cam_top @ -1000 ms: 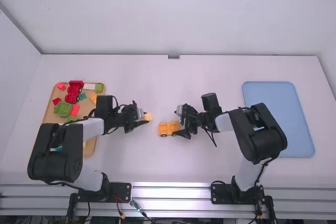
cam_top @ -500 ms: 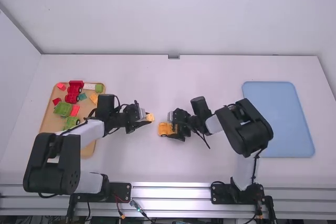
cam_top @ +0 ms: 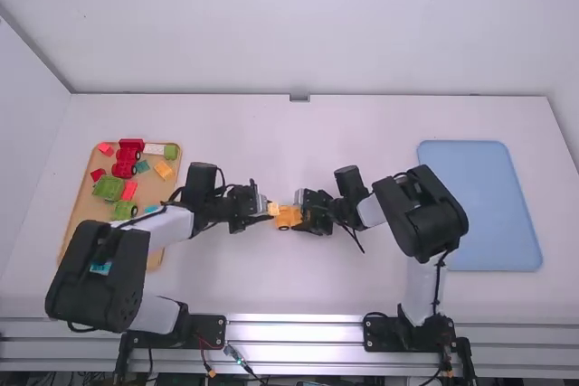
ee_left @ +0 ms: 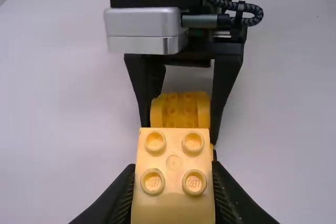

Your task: Assemble lego blocks to make yellow taxi

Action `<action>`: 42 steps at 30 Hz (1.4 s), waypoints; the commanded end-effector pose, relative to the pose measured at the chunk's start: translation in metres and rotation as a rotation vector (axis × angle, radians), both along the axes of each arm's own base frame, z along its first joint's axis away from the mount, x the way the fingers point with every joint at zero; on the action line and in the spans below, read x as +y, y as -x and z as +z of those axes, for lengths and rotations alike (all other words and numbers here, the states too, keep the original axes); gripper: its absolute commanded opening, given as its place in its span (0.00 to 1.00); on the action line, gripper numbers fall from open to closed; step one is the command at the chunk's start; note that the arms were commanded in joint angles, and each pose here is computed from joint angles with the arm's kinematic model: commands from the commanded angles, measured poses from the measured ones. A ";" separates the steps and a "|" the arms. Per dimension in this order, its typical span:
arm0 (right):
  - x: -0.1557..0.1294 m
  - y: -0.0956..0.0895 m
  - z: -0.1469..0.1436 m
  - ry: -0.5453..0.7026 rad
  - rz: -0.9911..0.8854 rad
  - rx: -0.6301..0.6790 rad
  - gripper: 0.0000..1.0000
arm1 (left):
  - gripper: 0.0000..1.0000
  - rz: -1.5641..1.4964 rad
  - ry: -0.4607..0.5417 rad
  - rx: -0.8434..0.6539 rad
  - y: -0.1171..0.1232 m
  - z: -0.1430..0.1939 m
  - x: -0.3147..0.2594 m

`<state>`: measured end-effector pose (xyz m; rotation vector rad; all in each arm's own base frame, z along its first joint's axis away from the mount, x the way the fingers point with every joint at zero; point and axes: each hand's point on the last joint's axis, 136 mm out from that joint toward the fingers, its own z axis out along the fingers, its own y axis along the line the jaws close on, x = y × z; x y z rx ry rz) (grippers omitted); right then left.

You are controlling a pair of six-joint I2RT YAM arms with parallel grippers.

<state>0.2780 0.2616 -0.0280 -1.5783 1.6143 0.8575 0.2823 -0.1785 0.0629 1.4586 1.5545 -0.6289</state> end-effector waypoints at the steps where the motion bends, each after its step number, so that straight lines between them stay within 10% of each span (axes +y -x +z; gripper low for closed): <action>1: 0.002 0.000 -0.001 -0.007 0.005 0.011 0.47 | 0.22 0.019 0.020 0.059 -0.005 -0.010 -0.004; 42: -0.007 -0.009 -0.001 -0.009 -0.050 0.048 0.50 | 0.29 -0.103 -0.079 0.151 -0.015 -0.051 -0.037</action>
